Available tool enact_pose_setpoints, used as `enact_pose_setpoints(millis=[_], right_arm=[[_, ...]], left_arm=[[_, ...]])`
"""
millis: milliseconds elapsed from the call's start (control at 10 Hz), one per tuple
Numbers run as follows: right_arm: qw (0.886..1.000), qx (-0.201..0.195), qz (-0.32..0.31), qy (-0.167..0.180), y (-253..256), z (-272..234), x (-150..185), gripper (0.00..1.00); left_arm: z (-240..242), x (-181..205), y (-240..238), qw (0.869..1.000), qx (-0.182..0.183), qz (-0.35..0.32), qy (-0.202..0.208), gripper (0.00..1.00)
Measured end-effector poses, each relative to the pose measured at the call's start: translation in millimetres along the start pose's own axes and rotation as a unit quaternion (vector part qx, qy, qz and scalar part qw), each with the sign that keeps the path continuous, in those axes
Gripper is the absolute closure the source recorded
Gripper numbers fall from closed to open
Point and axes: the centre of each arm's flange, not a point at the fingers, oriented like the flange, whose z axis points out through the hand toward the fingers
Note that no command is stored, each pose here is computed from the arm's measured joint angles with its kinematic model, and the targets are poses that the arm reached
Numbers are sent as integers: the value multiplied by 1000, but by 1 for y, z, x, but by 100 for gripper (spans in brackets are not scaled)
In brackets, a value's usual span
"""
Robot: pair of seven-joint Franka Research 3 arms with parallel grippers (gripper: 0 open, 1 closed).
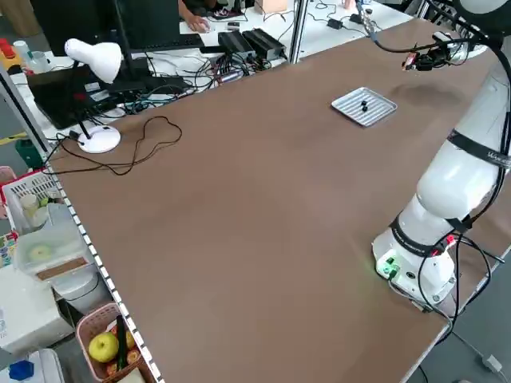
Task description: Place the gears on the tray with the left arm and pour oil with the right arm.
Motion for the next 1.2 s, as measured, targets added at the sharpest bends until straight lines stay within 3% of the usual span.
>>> enact_pose_setpoints(millis=[500, 1200], right_arm=[[998, 50, -40, -23, 21, -63, -28, 67], [990, 123, -69, -21, 38, -165, -85, 67]], left_arm=[[0, 0, 0, 1000, 0, 0, 0, 0], [0, 0, 0, 1000, 0, 0, 0, 0]])
